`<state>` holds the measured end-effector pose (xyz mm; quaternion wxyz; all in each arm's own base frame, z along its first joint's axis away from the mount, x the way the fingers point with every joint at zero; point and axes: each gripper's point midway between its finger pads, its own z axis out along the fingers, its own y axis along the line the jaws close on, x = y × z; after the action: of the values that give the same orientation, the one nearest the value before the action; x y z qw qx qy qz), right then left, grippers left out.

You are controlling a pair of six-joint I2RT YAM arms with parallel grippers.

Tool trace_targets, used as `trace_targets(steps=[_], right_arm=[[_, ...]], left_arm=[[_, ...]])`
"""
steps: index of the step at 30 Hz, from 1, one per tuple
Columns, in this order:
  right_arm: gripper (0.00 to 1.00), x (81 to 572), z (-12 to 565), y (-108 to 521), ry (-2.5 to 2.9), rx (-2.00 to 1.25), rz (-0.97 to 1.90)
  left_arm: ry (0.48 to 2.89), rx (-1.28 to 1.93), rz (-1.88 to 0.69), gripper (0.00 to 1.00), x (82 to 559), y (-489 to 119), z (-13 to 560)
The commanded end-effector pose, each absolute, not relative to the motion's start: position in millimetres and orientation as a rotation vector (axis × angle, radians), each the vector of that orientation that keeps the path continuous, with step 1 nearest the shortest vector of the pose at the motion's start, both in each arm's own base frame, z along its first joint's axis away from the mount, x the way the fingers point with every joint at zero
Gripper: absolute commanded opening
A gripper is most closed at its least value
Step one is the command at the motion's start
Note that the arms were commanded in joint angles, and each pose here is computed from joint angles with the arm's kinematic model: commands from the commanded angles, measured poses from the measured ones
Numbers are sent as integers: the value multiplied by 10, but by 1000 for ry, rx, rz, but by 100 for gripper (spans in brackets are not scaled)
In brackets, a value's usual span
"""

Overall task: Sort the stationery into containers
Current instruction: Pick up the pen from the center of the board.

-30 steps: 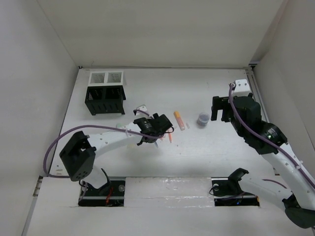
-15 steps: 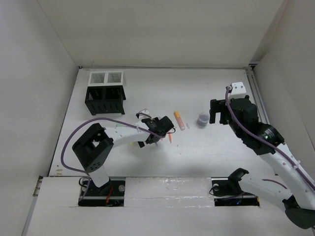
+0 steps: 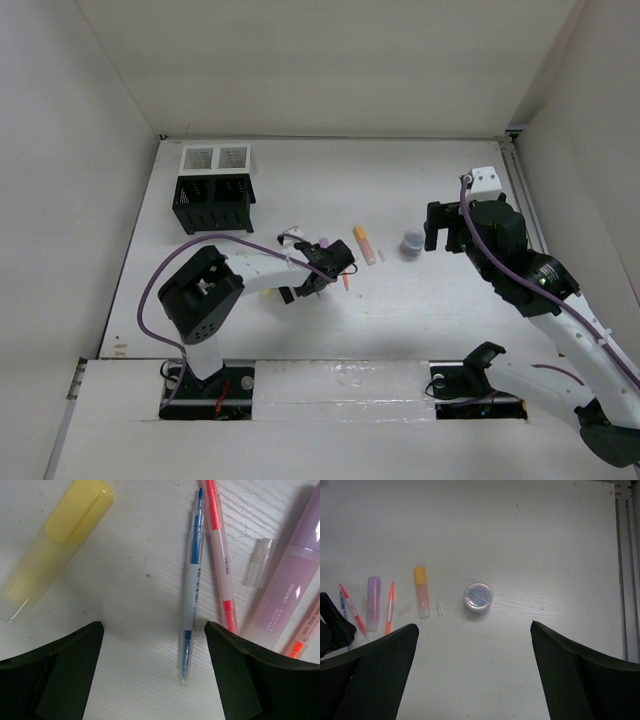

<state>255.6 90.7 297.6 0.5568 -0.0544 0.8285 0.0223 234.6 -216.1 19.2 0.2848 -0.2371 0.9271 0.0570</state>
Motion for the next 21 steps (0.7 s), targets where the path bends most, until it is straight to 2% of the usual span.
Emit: trace_targets(steps=[1, 7, 18, 19, 20, 21], right_arm=[[100, 2599, 3109, 937, 1901, -98, 96], [100, 2598, 3148, 937, 1893, -95, 101], [100, 2573, 3170, 958, 1887, -105, 124], [100, 2573, 3170, 959, 1887, -105, 124], [100, 2573, 3170, 959, 1887, -105, 124], [100, 2573, 3170, 959, 1887, -105, 124]], left_arm=[[2479, -674, 262, 80, 2281, -2027, 109], [2488, -705, 247, 61, 2254, -2044, 43], [2500, -734, 234, 48, 2185, -1966, -44], [2505, -741, 211, 44, 2192, -2007, -50], [2503, -756, 221, 36, 2198, -1957, -79], [2514, -756, 207, 33, 2207, -1963, -105]])
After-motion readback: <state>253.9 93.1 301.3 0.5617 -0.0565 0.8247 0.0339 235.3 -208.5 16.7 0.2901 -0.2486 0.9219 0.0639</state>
